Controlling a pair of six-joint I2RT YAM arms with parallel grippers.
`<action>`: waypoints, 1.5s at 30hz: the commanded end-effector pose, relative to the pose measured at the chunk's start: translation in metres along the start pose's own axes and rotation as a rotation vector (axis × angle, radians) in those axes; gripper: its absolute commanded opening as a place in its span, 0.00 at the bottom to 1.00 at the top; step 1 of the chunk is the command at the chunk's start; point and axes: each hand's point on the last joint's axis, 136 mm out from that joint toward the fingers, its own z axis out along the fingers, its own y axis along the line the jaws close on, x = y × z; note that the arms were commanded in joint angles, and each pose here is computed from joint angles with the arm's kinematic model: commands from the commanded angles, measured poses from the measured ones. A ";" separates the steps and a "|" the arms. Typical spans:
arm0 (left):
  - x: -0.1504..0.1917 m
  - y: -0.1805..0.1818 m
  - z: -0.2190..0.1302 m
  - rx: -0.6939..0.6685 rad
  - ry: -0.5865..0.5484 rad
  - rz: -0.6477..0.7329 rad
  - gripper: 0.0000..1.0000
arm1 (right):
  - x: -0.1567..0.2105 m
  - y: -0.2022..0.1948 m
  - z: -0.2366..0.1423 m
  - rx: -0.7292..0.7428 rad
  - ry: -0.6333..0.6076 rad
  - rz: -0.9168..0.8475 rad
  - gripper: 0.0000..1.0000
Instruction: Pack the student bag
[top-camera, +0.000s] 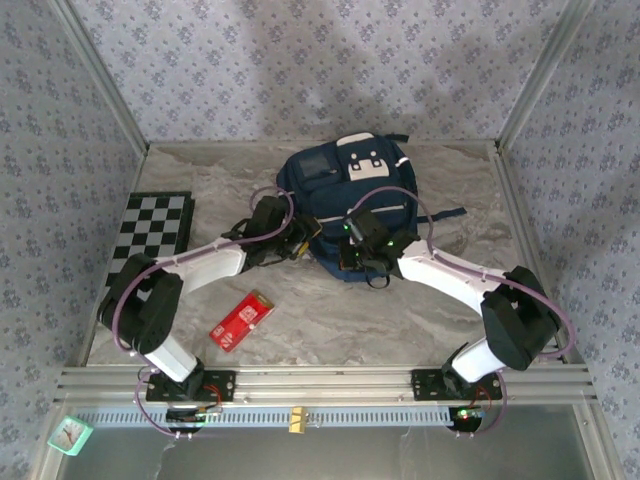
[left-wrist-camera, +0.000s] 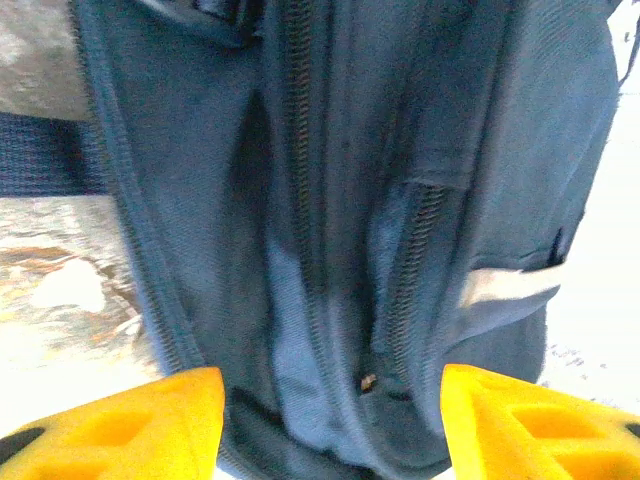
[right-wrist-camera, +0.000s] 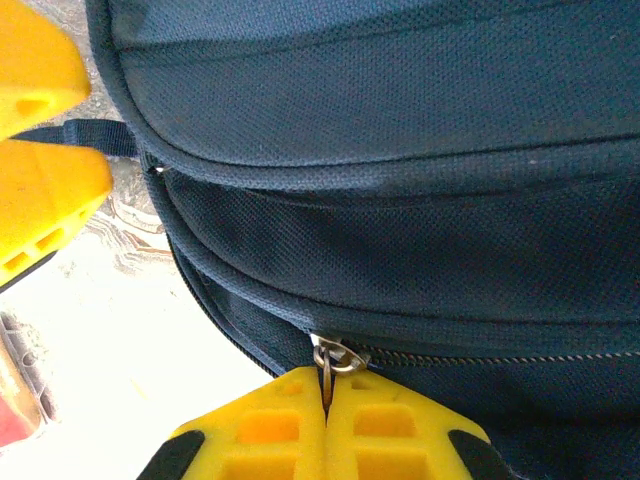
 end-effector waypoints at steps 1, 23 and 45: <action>-0.003 -0.015 0.008 0.053 -0.075 -0.056 0.56 | -0.005 0.004 0.000 -0.011 -0.032 0.015 0.00; -0.033 0.005 -0.003 -0.063 -0.251 -0.042 0.00 | 0.016 -0.036 -0.015 0.147 0.004 0.014 0.00; -0.148 -0.045 -0.004 0.059 -0.058 0.178 0.20 | -0.007 0.025 -0.037 -0.068 -0.083 -0.061 0.00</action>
